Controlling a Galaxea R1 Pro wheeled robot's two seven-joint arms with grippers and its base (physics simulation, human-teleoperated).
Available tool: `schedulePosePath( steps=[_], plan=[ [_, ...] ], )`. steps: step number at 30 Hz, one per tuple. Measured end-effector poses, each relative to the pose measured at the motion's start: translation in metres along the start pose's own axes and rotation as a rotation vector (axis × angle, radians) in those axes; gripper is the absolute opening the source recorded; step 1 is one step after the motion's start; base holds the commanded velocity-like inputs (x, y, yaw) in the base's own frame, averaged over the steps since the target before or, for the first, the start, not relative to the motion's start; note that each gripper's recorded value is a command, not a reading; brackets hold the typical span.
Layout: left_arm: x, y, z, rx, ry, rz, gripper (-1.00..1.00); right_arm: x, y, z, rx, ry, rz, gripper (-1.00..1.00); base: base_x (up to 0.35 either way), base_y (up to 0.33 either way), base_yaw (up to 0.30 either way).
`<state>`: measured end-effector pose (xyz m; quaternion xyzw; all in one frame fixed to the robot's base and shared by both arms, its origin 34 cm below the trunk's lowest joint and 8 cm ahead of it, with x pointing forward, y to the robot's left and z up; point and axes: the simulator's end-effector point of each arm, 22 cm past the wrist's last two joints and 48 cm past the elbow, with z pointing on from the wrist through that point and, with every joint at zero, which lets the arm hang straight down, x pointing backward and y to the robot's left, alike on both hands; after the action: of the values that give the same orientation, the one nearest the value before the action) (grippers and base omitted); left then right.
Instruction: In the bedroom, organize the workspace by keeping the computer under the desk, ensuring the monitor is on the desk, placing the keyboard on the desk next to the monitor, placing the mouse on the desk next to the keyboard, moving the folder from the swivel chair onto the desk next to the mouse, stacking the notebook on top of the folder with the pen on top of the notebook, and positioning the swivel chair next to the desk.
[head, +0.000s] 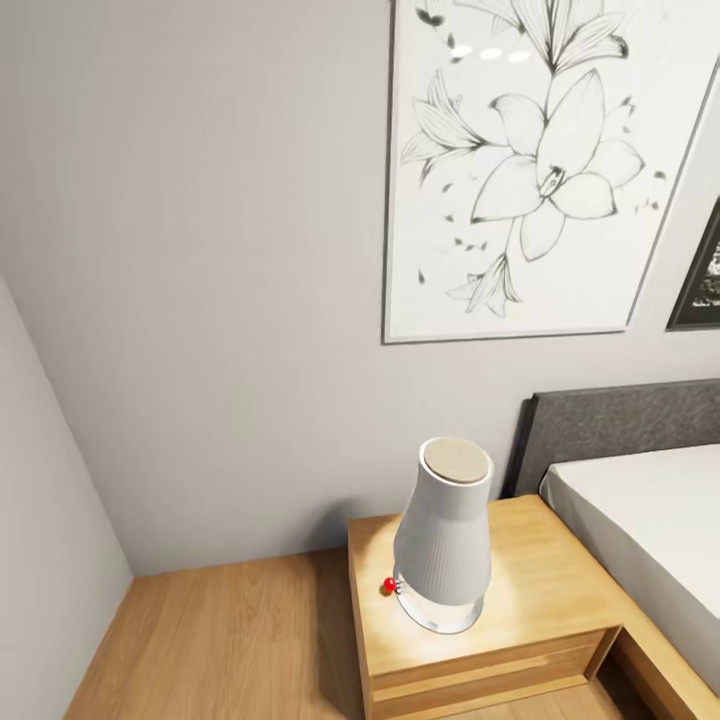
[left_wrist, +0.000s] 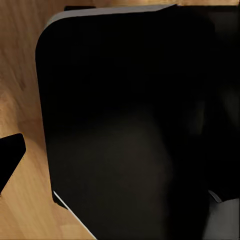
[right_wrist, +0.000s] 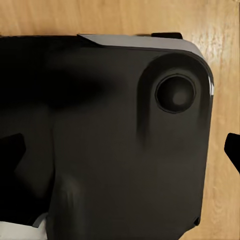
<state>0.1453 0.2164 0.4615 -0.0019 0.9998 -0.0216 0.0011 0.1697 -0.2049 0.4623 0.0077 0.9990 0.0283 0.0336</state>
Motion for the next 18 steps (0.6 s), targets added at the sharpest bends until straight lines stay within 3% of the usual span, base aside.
schedulePosePath(
  steps=[7,8,10,18],
  plan=[
    [-0.018,0.000,-0.012,0.000,-0.037,-0.005,1.00,-0.021,0.005,-0.011,-0.006,-0.064,0.002,1.00,0.000,0.000,0.000],
    [-0.039,0.000,-0.014,0.000,-0.080,-0.005,1.00,-0.056,0.005,-0.017,-0.006,-0.202,0.002,1.00,0.000,0.000,0.000],
    [-0.046,-0.001,-0.018,0.000,-0.097,-0.005,1.00,-0.070,0.005,-0.022,-0.006,-0.255,0.004,1.00,0.000,0.000,0.000],
    [-0.063,-0.001,-0.032,0.000,-0.133,-0.007,1.00,-0.083,0.006,-0.038,-0.006,-0.305,0.004,1.00,0.000,0.000,0.000]
  ],
)
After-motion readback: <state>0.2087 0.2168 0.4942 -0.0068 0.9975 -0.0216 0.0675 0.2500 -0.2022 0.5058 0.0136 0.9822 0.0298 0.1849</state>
